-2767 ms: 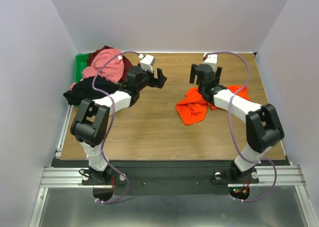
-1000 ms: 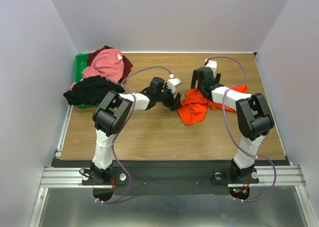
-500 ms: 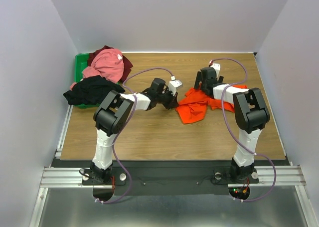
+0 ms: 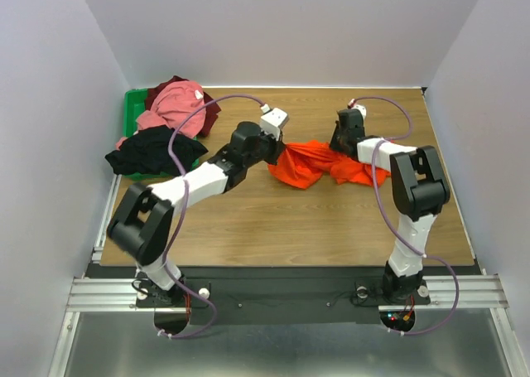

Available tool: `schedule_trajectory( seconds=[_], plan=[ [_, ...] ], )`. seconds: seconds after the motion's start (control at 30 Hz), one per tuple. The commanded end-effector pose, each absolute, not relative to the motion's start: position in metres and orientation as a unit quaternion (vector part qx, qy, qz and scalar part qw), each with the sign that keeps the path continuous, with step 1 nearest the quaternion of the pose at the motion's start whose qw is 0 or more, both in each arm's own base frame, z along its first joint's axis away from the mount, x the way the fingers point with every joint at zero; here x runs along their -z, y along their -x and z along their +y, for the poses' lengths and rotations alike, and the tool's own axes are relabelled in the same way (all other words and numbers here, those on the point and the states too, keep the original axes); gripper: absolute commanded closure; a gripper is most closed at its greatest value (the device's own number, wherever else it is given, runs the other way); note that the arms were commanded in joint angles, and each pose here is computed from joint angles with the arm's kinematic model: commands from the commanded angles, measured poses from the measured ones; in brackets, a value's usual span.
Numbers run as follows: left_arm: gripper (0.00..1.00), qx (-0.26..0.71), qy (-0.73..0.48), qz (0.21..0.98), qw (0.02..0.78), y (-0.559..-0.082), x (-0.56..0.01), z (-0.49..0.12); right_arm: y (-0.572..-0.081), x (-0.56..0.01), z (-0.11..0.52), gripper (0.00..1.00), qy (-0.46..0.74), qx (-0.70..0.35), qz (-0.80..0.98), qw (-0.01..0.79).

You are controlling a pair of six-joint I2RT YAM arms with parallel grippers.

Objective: Fold and stack the t-shirts
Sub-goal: Flatten the tshirt out

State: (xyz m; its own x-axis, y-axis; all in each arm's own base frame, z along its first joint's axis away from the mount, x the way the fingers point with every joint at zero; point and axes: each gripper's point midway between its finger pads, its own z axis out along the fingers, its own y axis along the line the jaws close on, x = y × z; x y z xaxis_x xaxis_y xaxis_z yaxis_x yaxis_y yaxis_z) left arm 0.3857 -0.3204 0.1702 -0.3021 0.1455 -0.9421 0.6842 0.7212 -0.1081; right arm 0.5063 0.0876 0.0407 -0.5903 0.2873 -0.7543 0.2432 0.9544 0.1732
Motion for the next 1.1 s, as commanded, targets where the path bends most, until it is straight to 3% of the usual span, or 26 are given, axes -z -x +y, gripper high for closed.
schedule_trajectory(
  seconds=[0.0, 0.37, 0.6, 0.67, 0.8, 0.83, 0.9, 1.07],
  plan=[
    [1.00, 0.156, -0.146, 0.758, 0.617, -0.402, -0.225, -0.256, -0.497, -0.117, 0.064, 1.00, -0.169, -0.022, 0.854, 0.491],
    [1.00, 0.055, -0.050, 0.718, 0.692, -0.332, -0.307, -0.214, -0.397, -0.293, 0.058, 1.00, -0.179, -0.072, 0.730, 0.655],
    [1.00, 0.041, 0.004, 0.705, 0.708, -0.288, -0.336, -0.195, -0.349, -0.340, 0.070, 0.98, -0.153, -0.130, 0.686, 0.699],
    [1.00, 0.030, 0.010, 0.707, 0.706, -0.289, -0.333, -0.192, -0.356, -0.333, 0.076, 0.90, -0.142, -0.130, 0.696, 0.691],
    [1.00, -0.066, 0.041, 0.720, 0.689, -0.296, -0.315, -0.172, -0.373, -0.316, 0.086, 0.59, -0.128, -0.122, 0.719, 0.672],
    [1.00, -0.081, 0.051, 0.724, 0.683, -0.298, -0.308, -0.170, -0.378, -0.307, 0.088, 0.44, -0.127, -0.118, 0.727, 0.664],
    [1.00, -0.086, 0.058, 0.729, 0.677, -0.306, -0.301, -0.165, -0.383, -0.298, 0.088, 0.26, -0.129, -0.109, 0.735, 0.656],
    [1.00, -0.071, 0.053, 0.737, 0.670, -0.322, -0.289, -0.161, -0.389, -0.277, 0.100, 0.19, -0.115, -0.117, 0.755, 0.635]
  ],
)
